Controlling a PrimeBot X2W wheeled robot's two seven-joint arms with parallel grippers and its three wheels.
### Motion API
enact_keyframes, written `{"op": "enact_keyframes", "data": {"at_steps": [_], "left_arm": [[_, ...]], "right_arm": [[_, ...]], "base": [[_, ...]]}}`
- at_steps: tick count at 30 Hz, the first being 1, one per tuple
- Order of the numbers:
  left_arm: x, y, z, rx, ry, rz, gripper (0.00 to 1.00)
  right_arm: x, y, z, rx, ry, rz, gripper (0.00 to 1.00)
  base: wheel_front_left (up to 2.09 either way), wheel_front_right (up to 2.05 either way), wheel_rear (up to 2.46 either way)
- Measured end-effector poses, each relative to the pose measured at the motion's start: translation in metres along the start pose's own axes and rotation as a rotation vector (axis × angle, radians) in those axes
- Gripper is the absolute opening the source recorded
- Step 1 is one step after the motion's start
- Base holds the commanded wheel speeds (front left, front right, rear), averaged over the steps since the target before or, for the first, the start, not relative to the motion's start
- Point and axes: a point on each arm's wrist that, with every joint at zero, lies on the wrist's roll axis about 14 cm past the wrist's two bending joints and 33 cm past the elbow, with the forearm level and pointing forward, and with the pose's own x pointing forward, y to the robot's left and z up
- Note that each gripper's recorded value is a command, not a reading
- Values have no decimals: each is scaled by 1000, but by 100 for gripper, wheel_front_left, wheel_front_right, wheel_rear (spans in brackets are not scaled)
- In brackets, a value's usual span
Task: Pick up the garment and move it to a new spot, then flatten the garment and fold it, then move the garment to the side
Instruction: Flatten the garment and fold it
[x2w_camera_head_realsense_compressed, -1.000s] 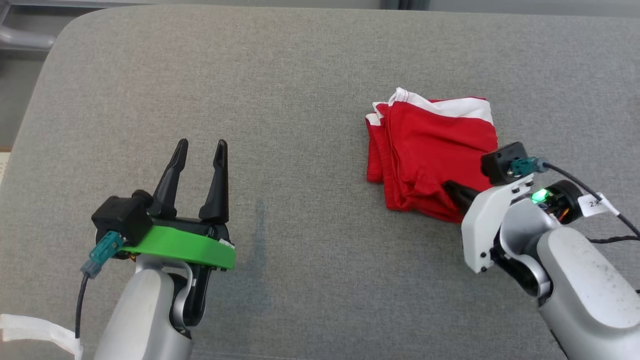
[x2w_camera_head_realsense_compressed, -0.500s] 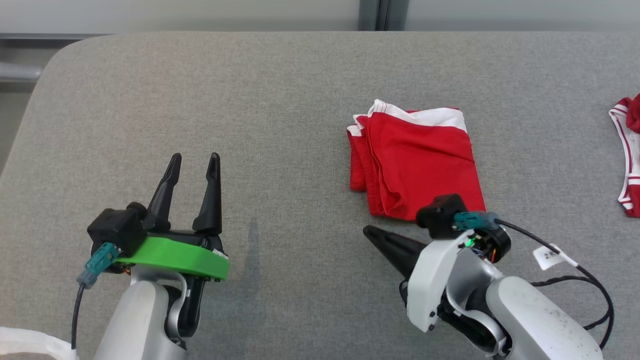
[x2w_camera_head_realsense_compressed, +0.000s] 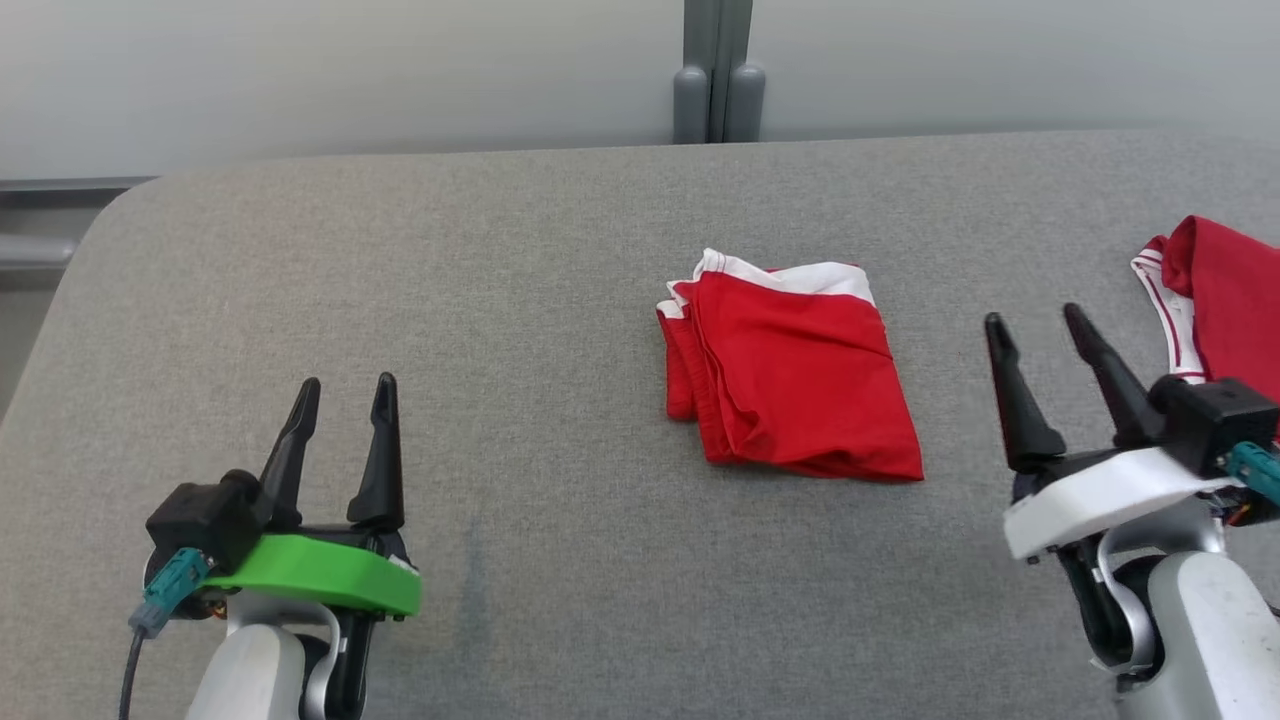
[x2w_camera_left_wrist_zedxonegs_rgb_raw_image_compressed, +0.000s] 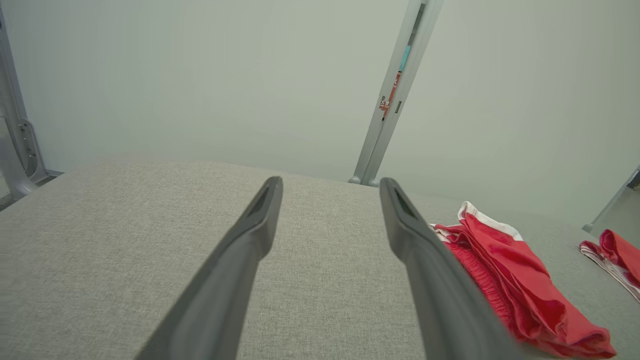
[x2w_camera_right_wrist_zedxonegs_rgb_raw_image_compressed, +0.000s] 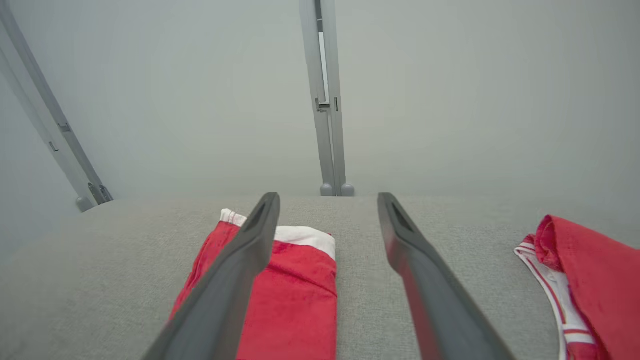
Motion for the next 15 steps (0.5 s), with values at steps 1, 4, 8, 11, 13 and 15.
{"op": "enact_keyframes", "data": {"at_steps": [1,4,8,11,13,15], "left_arm": [[-1,1,1,13,-2,0,100],[-4,3,6,27,-17,10,100],[-7,1,8,23,-30,17,100],[-10,2,4,46,-16,18,100],[-12,1,2,55,-9,15,100],[-14,1,1,57,-6,15,100]], "right_arm": [[-3,-9,2,-11,-5,-29,100],[-12,-29,1,-27,2,-92,100],[-21,-45,-9,-37,45,-137,100],[-26,-55,-16,-31,69,-165,100],[-29,-58,-21,-20,79,-179,100],[-30,-58,-26,-11,95,-182,100]], "base": [[0,0,0],[0,0,0],[0,0,0],[0,0,0],[0,0,0],[0,0,0]]}}
